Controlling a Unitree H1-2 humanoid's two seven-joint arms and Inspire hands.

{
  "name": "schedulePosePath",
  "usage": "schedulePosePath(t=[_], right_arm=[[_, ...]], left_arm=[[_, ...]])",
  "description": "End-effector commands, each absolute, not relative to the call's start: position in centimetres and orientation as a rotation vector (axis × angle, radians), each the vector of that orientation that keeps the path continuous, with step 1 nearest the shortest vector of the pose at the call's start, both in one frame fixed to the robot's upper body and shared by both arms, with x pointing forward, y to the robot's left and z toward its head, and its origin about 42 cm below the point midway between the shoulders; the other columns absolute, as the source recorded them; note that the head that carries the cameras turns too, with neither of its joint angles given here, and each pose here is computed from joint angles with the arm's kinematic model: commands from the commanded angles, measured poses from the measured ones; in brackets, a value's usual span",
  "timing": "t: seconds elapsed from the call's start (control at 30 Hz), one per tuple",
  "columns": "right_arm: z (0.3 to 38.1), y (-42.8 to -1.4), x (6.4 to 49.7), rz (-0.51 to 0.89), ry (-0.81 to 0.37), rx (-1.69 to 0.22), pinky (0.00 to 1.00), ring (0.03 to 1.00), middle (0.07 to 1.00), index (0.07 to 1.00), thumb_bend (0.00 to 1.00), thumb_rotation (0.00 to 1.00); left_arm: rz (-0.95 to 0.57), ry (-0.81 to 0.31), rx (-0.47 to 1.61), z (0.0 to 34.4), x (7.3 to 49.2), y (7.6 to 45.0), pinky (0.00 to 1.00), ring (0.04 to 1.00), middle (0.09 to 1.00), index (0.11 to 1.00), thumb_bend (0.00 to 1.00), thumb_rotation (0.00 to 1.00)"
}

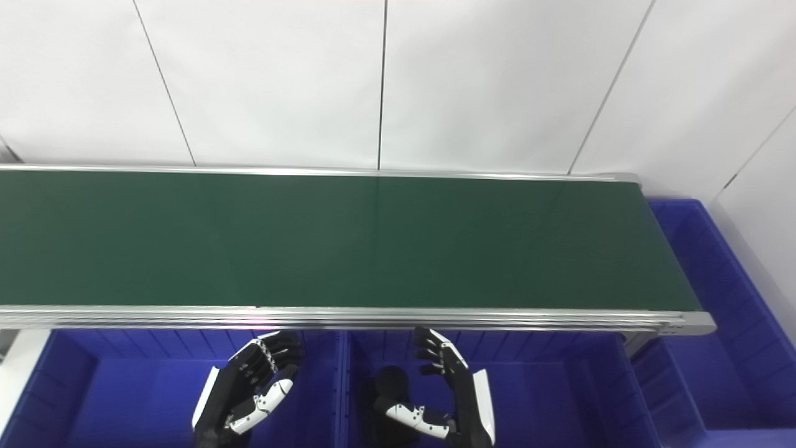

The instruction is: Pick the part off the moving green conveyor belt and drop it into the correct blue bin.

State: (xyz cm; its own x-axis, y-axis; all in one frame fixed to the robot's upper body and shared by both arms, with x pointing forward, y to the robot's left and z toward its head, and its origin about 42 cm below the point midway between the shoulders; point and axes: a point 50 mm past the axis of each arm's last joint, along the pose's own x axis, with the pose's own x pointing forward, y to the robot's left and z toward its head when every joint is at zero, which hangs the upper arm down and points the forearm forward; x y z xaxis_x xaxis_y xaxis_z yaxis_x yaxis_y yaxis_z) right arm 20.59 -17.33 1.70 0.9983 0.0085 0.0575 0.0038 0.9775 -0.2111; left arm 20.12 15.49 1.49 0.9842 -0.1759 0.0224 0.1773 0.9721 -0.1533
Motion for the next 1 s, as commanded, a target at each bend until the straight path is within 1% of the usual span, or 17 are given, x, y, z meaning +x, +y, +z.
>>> schedulePosePath(t=[0.0,0.1,0.17,0.2,0.23,0.27,0.3,0.37,0.5,0.53,0.6,0.77,0.9,0.97], right_arm=[[3.12,-17.01,21.17,-0.001,-0.154,-0.186,0.62,0.709,0.756,0.778,0.68,0.00],[3.03,-16.95,21.04,0.002,-0.153,-0.193,0.62,0.714,0.754,0.778,0.68,0.00],[3.00,-16.95,20.99,0.006,-0.152,-0.195,0.62,0.710,0.751,0.778,0.67,0.00],[2.98,-16.96,20.98,0.007,-0.152,-0.196,0.62,0.708,0.751,0.778,0.67,0.00],[2.95,-16.98,20.96,0.008,-0.150,-0.195,0.62,0.707,0.753,0.777,0.67,0.01],[2.92,-17.00,20.94,0.009,-0.147,-0.192,0.62,0.707,0.753,0.777,0.67,0.01],[2.90,-17.01,20.92,0.010,-0.146,-0.190,0.62,0.708,0.755,0.775,0.67,0.00],[2.86,-17.02,20.88,0.012,-0.143,-0.187,0.62,0.710,0.757,0.775,0.67,0.01],[2.75,-16.97,20.81,0.015,-0.139,-0.189,0.62,0.705,0.756,0.777,0.67,0.00],[2.72,-16.96,20.80,0.015,-0.138,-0.190,0.61,0.700,0.752,0.777,0.67,0.01],[2.71,-16.92,20.80,0.015,-0.138,-0.188,0.61,0.693,0.747,0.776,0.67,0.00],[2.67,-16.84,20.77,0.015,-0.134,-0.180,0.60,0.691,0.749,0.777,0.66,0.00],[2.67,-16.83,20.69,0.016,-0.136,-0.186,0.60,0.694,0.748,0.780,0.66,0.01],[2.63,-16.83,20.65,0.017,-0.134,-0.185,0.60,0.693,0.749,0.780,0.66,0.01]], left_arm=[[-0.182,-0.069,-0.163,2.38,20.89,15.14,0.69,0.670,0.688,0.677,0.25,0.00],[-0.170,-0.069,-0.172,2.38,20.83,15.07,0.68,0.662,0.682,0.674,0.25,0.00],[-0.165,-0.067,-0.182,2.32,20.74,15.04,0.66,0.651,0.675,0.669,0.29,0.00],[-0.163,-0.066,-0.186,2.29,20.69,15.02,0.66,0.650,0.675,0.669,0.29,0.00],[-0.163,-0.065,-0.184,2.30,20.62,14.99,0.67,0.651,0.675,0.670,0.25,0.00],[-0.162,-0.063,-0.184,2.24,20.57,14.96,0.67,0.652,0.675,0.670,0.24,0.00],[-0.161,-0.061,-0.184,2.21,20.54,14.94,0.67,0.655,0.677,0.669,0.27,0.00],[-0.162,-0.060,-0.185,2.17,20.50,14.94,0.66,0.652,0.677,0.668,0.29,0.00],[-0.156,-0.062,-0.183,2.26,20.42,14.86,0.65,0.640,0.671,0.663,0.31,0.00],[-0.156,-0.062,-0.182,2.26,20.41,14.86,0.65,0.640,0.671,0.664,0.29,0.00],[-0.156,-0.062,-0.183,2.26,20.40,14.88,0.65,0.641,0.671,0.665,0.30,0.00],[-0.163,-0.063,-0.184,2.26,20.50,14.89,0.67,0.646,0.669,0.664,0.39,0.00],[-0.161,-0.062,-0.186,2.23,20.53,14.89,0.67,0.644,0.669,0.662,0.43,0.00],[-0.163,-0.065,-0.186,2.28,20.53,14.91,0.66,0.638,0.668,0.663,0.43,0.00]])
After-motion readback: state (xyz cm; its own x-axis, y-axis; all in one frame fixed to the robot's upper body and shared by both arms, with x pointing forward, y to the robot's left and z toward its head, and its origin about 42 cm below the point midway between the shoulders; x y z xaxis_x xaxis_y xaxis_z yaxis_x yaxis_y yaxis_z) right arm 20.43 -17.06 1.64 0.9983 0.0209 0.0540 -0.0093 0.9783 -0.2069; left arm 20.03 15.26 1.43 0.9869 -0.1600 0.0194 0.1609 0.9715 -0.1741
